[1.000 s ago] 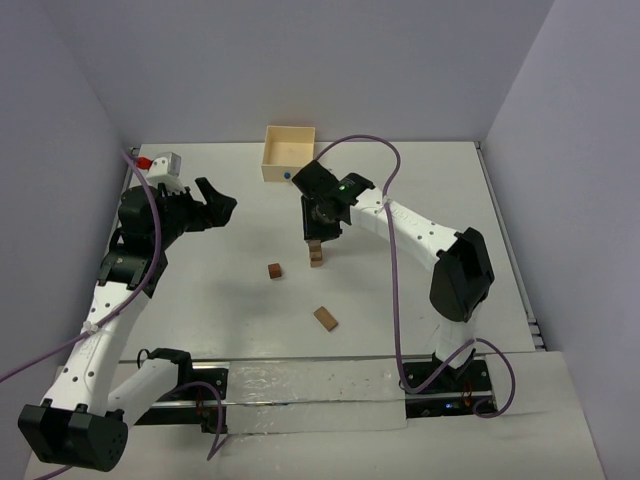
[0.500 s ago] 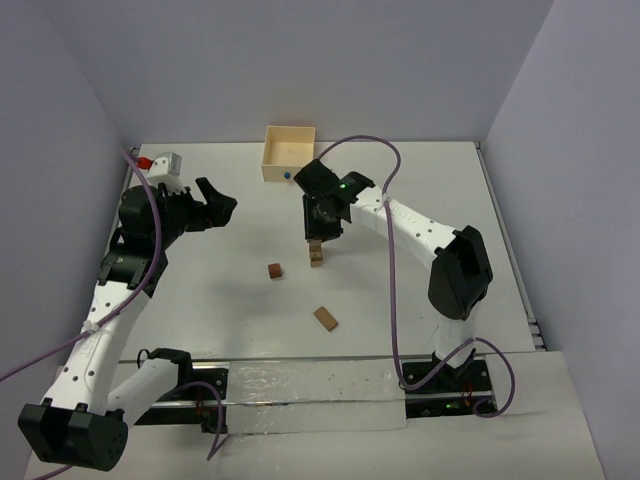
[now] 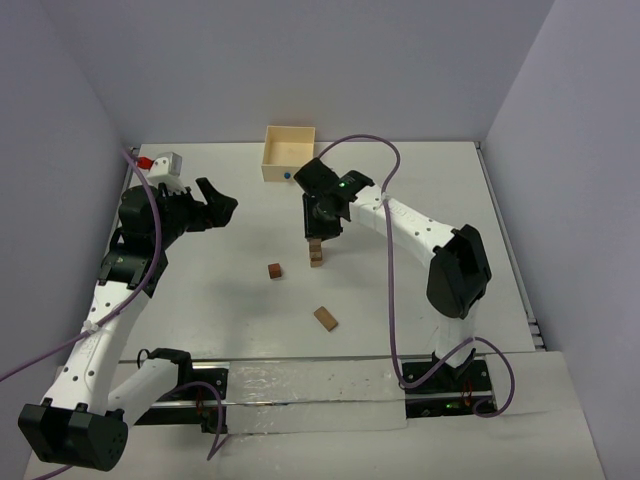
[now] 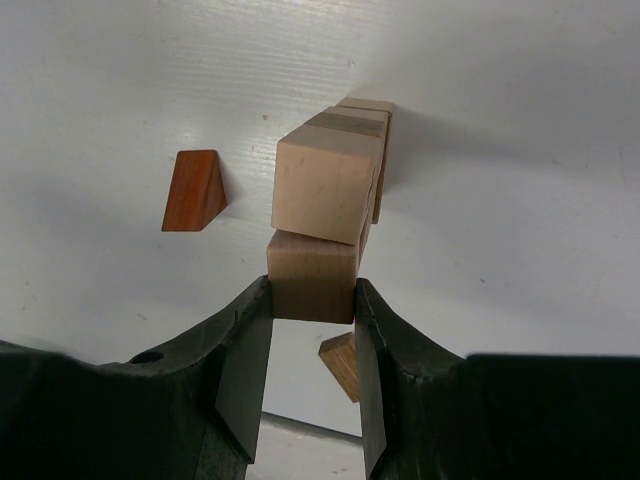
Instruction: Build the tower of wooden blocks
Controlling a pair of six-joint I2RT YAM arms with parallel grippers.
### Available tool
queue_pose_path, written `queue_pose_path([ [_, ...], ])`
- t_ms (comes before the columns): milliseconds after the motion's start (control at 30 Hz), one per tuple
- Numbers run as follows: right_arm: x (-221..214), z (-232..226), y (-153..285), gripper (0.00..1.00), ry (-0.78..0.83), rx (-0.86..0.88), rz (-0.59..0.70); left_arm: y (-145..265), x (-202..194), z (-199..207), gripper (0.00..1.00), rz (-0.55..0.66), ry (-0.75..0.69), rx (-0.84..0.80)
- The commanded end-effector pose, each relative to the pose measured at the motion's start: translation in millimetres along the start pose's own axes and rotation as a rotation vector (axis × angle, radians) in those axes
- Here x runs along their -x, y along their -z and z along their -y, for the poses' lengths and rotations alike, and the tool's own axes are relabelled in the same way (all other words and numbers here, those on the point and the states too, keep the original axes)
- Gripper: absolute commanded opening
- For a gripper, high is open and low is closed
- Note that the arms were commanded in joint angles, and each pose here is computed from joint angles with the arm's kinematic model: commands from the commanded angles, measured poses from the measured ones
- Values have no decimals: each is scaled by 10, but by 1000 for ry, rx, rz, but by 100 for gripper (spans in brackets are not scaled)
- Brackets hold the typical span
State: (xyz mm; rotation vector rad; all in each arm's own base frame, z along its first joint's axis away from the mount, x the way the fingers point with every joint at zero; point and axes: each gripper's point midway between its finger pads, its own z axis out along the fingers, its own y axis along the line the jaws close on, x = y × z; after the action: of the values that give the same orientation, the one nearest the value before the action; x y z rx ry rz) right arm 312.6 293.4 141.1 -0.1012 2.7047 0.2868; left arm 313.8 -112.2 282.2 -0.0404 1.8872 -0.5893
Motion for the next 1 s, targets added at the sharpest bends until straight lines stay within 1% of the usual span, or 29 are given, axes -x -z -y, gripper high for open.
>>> queue_pose_path([
  [0,143,-48,21,34,-7,14,25,31,264,129,99,72,-16,-43],
  [200,152,-39,11,41,-9,12,24,23,273,131,99,72,-17,-44],
  [467,143,-13,-19,46,-15,5,16,15,274,131,99,72,-17,-45],
  [500,141,-17,-18,49,-15,7,15,18,276,133,99,73,-17,-45],
  [567,145,-14,-13,58,-14,8,15,17,274,132,99,73,-17,-45],
  [600,140,-12,-18,65,-13,8,13,14,271,130,99,72,-17,-45],
  [767,128,-37,-1,86,-10,26,9,14,267,127,99,72,-19,-44],
  [833,118,-56,20,92,-4,40,6,12,262,122,99,71,-20,-42],
  [967,97,-132,127,98,18,91,9,12,260,123,99,70,-23,-44],
])
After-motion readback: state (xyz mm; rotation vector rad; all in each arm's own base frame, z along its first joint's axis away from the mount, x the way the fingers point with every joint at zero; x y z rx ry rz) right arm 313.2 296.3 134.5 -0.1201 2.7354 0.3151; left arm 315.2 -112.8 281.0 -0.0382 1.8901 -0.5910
